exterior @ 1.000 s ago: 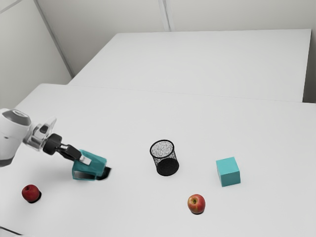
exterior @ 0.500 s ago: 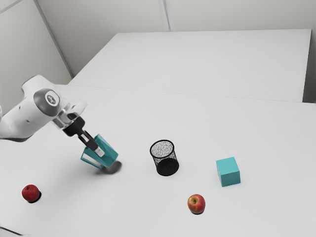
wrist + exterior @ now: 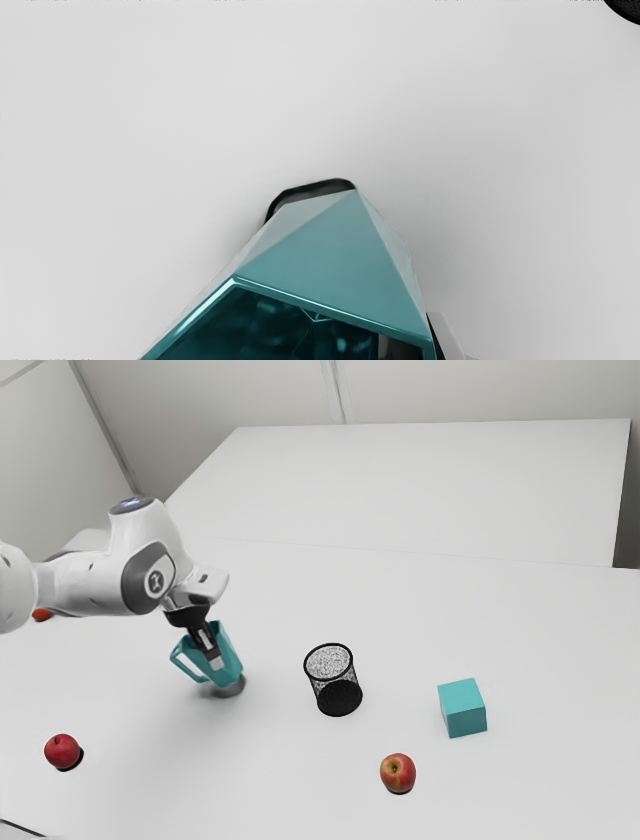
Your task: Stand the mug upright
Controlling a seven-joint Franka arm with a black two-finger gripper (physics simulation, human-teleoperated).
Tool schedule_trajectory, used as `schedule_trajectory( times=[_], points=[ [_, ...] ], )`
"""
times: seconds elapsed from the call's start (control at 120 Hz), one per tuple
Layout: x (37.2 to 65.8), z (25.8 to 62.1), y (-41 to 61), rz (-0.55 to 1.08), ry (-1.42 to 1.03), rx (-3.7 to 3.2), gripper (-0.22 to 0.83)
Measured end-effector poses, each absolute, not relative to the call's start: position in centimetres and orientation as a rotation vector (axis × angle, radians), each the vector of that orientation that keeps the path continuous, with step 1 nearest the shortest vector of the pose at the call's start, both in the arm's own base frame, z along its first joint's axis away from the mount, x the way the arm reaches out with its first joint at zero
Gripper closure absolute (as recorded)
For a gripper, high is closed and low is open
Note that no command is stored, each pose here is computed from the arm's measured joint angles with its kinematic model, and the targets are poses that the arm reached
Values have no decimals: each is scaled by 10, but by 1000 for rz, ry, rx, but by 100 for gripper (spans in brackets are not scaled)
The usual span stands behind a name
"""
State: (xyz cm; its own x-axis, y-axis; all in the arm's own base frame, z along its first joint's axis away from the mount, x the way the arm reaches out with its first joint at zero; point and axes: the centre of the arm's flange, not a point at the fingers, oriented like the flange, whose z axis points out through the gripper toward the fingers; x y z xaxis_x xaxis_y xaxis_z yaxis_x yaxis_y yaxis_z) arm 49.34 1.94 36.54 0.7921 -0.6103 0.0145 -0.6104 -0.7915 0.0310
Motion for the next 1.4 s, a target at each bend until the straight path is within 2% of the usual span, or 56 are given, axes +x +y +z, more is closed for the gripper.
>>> schedule_trajectory(
  times=[0.358,0.533,0.7,0.858,0.975,1.083,1.242,1.4],
  points=[
    [496,351,4,-27,-770,3048,76],
    [497,348,2,-29,-665,3069,71],
    [496,352,-5,-14,-606,3092,61],
    [497,370,-13,32,-573,3129,44],
    [500,397,-19,81,-550,3162,27],
    [509,432,-27,123,-530,3175,16],
    [537,506,-41,179,-511,3152,8],
    [544,575,-36,179,-446,3105,4]
  ],
)
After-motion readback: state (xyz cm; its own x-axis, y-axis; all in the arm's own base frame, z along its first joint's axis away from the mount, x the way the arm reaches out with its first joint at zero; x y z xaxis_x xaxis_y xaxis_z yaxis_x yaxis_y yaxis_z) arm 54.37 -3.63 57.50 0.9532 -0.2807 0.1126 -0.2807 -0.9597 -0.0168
